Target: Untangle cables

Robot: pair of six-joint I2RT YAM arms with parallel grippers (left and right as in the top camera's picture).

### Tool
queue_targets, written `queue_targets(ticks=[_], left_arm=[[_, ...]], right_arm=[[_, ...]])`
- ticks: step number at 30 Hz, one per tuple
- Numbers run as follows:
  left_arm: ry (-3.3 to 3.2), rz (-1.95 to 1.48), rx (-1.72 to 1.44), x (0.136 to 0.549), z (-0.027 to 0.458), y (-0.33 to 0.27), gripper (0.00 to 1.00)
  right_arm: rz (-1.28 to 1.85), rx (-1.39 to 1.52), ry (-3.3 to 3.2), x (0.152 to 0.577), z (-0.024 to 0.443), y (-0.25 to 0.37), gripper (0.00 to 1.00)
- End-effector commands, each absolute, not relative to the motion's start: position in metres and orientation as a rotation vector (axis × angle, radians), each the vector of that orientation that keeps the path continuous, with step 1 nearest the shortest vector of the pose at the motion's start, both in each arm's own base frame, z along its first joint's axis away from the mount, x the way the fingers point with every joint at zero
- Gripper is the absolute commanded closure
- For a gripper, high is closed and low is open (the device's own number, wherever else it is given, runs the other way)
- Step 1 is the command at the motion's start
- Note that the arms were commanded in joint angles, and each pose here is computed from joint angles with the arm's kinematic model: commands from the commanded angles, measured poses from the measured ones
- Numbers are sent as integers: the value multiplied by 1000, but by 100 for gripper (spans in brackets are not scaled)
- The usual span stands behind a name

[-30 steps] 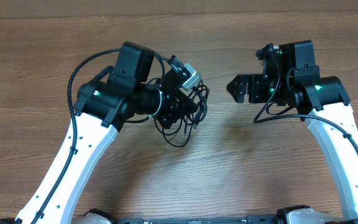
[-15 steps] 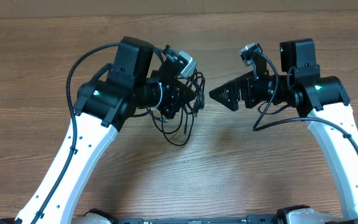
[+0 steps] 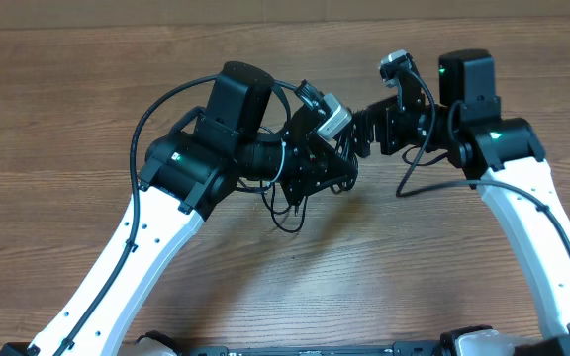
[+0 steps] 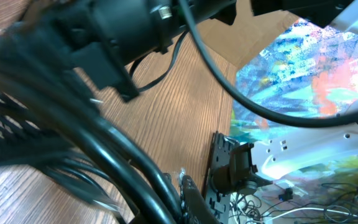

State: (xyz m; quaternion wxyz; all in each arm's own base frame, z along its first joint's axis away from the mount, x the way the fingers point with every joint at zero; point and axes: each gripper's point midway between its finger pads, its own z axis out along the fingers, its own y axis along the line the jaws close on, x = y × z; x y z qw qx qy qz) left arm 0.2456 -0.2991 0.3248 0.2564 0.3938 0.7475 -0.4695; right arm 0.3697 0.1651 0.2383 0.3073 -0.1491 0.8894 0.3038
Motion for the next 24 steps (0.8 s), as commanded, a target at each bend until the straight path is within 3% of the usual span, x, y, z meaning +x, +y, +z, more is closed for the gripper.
queue_targets(ticks=[1,5,14,19,24], left_arm=[[1997,-1350,1098,234,335,-302,96],[2006,-1347,1087,236,334,-299,96],[2066,-1324,970,255,333,-285,96],[2340,-1177,519,297,310,-249,96],[2347,-1396,172,316,335,-241,96]], right_arm=[[383,107,2495,399,203,94,0],[181,282,2567,392,182,53,0],[99,405,2648,375,167,17,0],[85,444,2662,371,165,7,0],[83,452,2662,371,165,4,0]])
